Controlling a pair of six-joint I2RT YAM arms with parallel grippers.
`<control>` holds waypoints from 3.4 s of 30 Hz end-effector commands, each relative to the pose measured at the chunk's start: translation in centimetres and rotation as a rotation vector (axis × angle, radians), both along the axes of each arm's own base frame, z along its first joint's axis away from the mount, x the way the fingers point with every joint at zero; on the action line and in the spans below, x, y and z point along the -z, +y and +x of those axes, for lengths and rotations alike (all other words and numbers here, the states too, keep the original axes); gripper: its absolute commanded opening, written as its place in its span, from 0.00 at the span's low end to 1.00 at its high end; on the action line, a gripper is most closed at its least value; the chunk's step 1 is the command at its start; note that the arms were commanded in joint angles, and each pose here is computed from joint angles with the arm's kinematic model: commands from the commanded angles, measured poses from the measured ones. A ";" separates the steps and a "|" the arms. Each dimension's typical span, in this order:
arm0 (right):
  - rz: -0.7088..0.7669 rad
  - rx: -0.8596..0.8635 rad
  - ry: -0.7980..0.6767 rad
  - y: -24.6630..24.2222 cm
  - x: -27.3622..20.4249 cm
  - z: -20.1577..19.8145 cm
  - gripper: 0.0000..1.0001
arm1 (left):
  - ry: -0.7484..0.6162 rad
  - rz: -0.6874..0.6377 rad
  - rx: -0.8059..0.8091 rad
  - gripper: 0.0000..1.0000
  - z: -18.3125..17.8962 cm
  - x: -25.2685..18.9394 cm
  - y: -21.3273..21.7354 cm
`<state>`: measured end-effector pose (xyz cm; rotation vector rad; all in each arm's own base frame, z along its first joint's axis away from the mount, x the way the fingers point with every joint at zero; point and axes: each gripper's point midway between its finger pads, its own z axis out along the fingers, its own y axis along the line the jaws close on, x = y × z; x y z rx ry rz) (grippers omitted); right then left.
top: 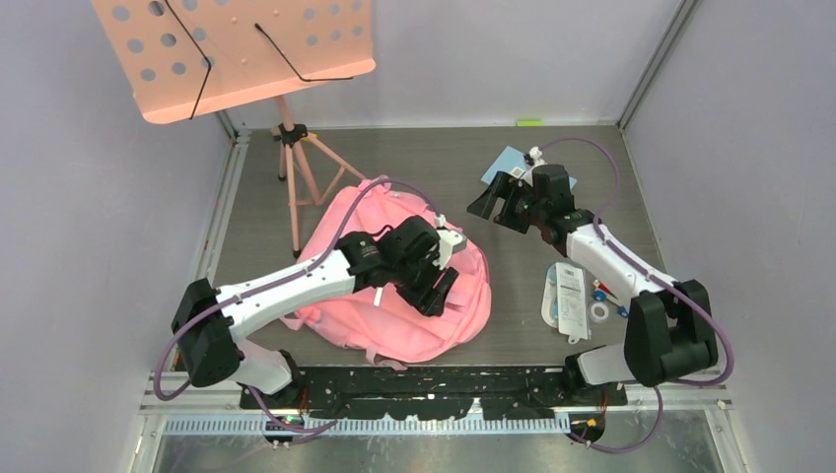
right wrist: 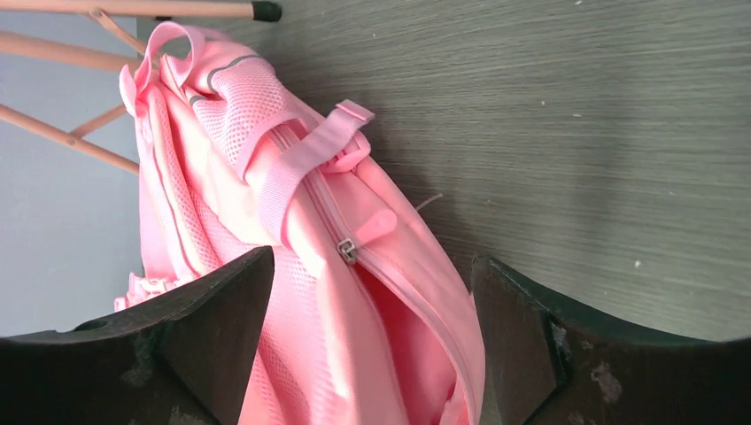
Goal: Pack the student bag
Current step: Adjust the student bag at the center of the board, then zip the student bag at the center of the board.
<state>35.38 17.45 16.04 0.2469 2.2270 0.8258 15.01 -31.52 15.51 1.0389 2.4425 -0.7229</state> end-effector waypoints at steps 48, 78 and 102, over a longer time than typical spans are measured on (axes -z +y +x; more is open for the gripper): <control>0.029 0.012 0.082 1.0 2.1 -9.9 0.36 | -0.328 0.006 -0.490 0.89 14.4 -3.8 0.3; 0.404 -0.082 0.068 4.0 4.9 -6.7 0.52 | -0.302 0.313 -0.524 0.69 15.4 2.8 -1.4; 0.409 -0.109 0.121 5.4 6.9 -8.4 0.19 | -0.330 0.342 -0.525 0.36 15.9 3.1 -1.0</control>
